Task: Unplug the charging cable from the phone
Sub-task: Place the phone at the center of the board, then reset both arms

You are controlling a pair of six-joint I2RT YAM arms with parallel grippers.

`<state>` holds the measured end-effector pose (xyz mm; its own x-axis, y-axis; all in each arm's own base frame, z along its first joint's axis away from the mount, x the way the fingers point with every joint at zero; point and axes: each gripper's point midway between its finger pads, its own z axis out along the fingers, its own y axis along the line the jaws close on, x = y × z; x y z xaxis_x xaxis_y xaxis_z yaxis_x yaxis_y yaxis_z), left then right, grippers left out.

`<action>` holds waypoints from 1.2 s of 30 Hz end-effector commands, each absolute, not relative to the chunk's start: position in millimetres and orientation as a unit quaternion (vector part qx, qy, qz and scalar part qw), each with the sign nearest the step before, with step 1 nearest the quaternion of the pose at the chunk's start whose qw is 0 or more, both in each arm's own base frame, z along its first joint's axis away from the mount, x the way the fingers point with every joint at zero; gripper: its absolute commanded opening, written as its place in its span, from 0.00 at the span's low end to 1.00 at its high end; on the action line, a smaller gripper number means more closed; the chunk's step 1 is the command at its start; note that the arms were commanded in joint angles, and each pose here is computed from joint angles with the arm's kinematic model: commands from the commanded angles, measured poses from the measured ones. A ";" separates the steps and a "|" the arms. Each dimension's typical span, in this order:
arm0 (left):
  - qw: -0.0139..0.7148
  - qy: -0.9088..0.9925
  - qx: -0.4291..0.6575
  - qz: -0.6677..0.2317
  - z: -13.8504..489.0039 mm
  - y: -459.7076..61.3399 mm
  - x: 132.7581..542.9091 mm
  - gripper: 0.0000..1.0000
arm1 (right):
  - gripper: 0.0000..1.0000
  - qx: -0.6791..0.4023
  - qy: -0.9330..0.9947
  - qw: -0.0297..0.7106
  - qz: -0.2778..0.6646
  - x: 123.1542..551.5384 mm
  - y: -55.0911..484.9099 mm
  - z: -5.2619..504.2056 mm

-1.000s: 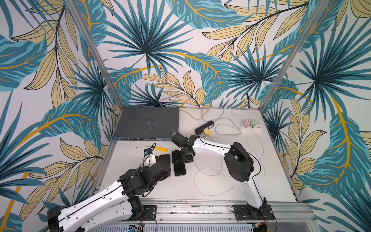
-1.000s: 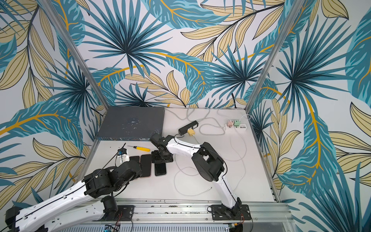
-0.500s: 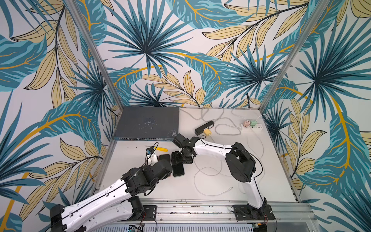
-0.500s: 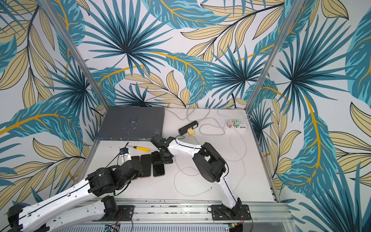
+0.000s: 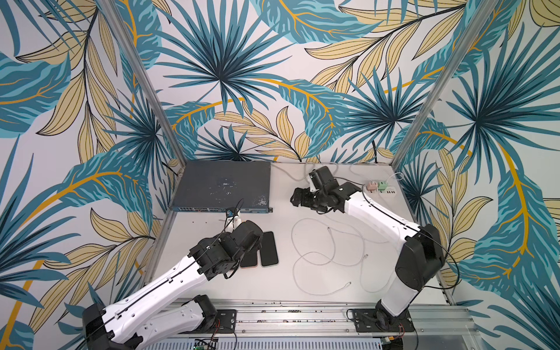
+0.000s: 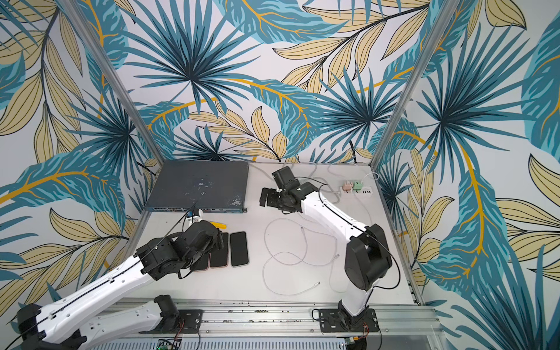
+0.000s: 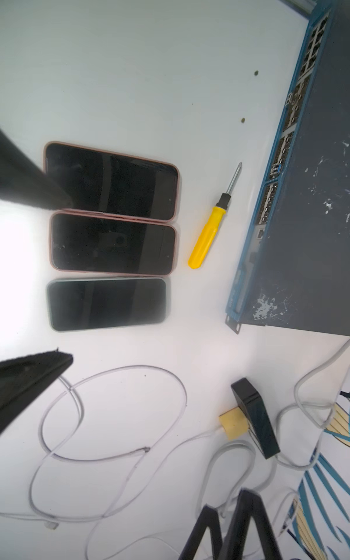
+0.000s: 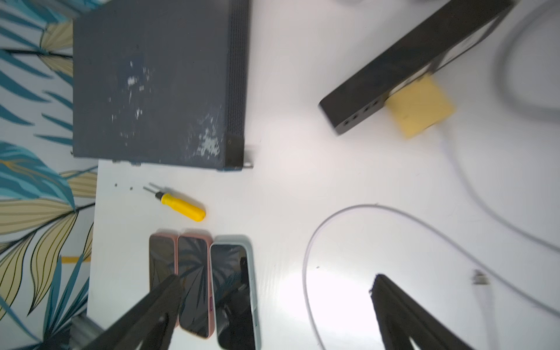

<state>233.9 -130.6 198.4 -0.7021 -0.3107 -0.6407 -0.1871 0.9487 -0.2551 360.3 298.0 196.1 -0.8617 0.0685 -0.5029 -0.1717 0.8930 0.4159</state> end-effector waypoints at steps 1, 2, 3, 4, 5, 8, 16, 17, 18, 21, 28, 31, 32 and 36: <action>0.374 0.917 -0.112 -0.079 212.6 -130.5 256.3 0.96 | 1.00 -0.021 0.937 0.306 0.166 381.2 246.4 196.4; 0.374 0.917 -0.113 -0.079 215.0 -128.7 262.9 0.99 | 1.00 -0.008 0.935 0.316 0.158 387.2 231.2 199.8; 0.375 0.917 -0.114 -0.074 217.5 -126.2 268.6 1.00 | 1.00 0.005 0.933 0.324 0.154 392.8 216.6 203.6; 0.378 0.916 -0.112 -0.069 221.6 -124.0 274.2 1.00 | 0.99 0.016 0.931 0.331 0.153 397.3 203.4 206.9; 0.381 0.916 -0.108 -0.065 225.0 -123.2 279.5 1.00 | 1.00 0.026 0.928 0.338 0.152 400.8 192.4 209.9; 0.377 0.918 -0.102 -0.062 230.7 -121.8 295.2 1.00 | 1.00 0.051 0.921 0.354 0.151 408.1 162.4 215.3; 0.389 0.919 -0.063 -0.028 221.5 -109.3 331.1 1.00 | 1.00 0.110 0.898 0.414 0.104 420.6 93.1 217.1; 0.393 0.917 -0.064 -0.013 217.6 -100.8 333.9 1.00 | 1.00 0.114 0.893 0.428 0.084 421.1 82.4 218.0; 0.398 0.915 -0.071 0.005 215.7 -89.7 336.6 1.00 | 1.00 0.119 0.886 0.443 0.065 421.0 72.1 219.3; 0.421 0.904 -0.071 0.029 216.0 -62.8 345.4 1.00 | 1.00 0.153 0.852 0.500 0.029 417.8 40.4 233.2; 0.430 0.893 -0.081 0.108 184.6 8.0 351.8 1.00 | 1.00 0.184 0.742 0.644 0.004 392.5 -0.7 260.7; 0.462 0.876 -0.062 0.120 169.2 14.4 362.9 1.00 | 0.99 0.181 0.738 0.649 -0.025 388.6 -10.6 249.9; 0.474 0.871 -0.056 0.120 162.9 13.9 366.7 1.00 | 1.00 0.181 0.740 0.647 -0.035 389.0 -14.1 246.1; 0.506 0.852 -0.051 0.124 150.7 14.4 385.6 1.00 | 1.00 0.182 0.732 0.652 -0.072 385.1 -25.7 234.1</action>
<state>353.3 16.2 122.7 -0.6364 -0.0116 -0.7713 -0.2184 0.9617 0.1658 387.2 -11.7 226.6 -0.1625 0.2288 -0.9598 0.3108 0.9351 0.1703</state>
